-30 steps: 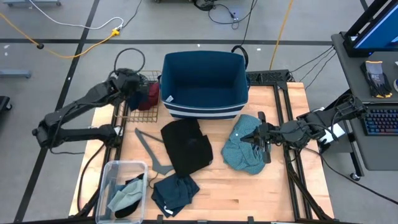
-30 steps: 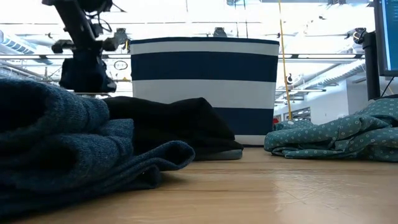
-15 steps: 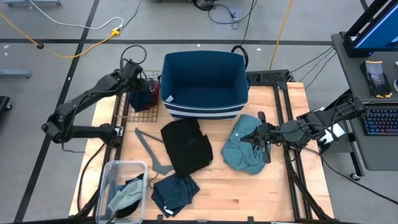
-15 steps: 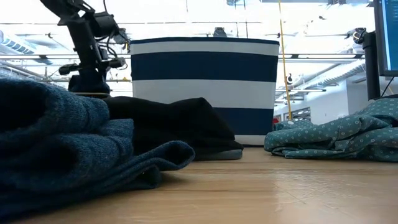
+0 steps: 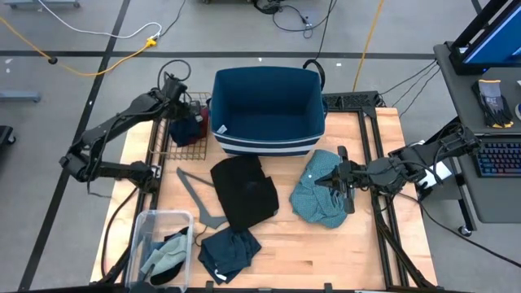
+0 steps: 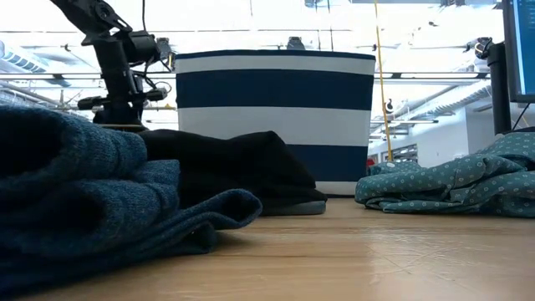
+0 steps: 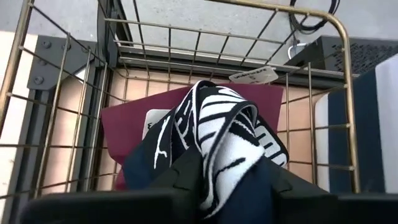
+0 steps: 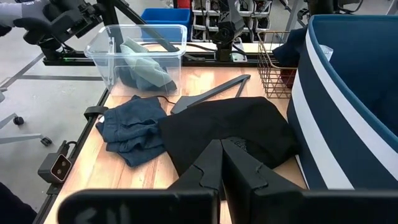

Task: Pick & Place Cloths
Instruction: Put the blue underwear into the gold wire basket, then put the gray pants into the gold wire basket

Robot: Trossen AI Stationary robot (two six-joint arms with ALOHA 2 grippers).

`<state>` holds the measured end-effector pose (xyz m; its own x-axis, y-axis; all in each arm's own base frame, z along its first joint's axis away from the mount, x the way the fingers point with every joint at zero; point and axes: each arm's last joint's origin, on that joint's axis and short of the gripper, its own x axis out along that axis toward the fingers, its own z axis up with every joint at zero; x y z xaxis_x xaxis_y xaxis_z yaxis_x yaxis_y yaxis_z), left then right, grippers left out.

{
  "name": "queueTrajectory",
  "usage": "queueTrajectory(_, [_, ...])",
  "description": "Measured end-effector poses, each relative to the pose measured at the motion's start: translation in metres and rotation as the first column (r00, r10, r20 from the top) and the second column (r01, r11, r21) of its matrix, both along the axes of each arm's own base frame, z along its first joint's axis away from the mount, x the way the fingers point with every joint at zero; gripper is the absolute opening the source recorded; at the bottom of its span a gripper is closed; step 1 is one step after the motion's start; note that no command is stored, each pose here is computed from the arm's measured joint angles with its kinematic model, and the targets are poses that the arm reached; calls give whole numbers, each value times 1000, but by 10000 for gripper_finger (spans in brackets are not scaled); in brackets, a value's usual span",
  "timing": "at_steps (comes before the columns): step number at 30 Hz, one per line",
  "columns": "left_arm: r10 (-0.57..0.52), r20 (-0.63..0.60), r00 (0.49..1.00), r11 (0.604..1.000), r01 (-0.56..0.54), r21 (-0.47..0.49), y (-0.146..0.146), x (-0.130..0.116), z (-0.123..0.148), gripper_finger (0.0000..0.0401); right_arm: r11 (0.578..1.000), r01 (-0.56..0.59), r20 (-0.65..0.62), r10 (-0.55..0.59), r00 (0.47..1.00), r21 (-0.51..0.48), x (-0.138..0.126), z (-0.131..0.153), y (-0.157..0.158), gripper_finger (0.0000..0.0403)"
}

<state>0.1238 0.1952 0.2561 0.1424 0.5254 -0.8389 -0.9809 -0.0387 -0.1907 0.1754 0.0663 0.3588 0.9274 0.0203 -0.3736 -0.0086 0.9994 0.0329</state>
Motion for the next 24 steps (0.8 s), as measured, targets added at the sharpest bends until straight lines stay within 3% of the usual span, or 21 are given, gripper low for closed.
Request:
queueTrajectory(5, [32,41,999,999,-31,-10,0,1,0,128,1000,0,0,0,1000,0,0,0,0,0])
queueTrajectory(18, [-37,121,992,999,41,-28,1,2,3,281,1000,3,0,-3,1000,7,0,0,0,0])
queueTrajectory(24, [-90,264,960,994,101,-29,-10,0,17,310,1000,3,0,-3,1000,7,0,0,0,0])
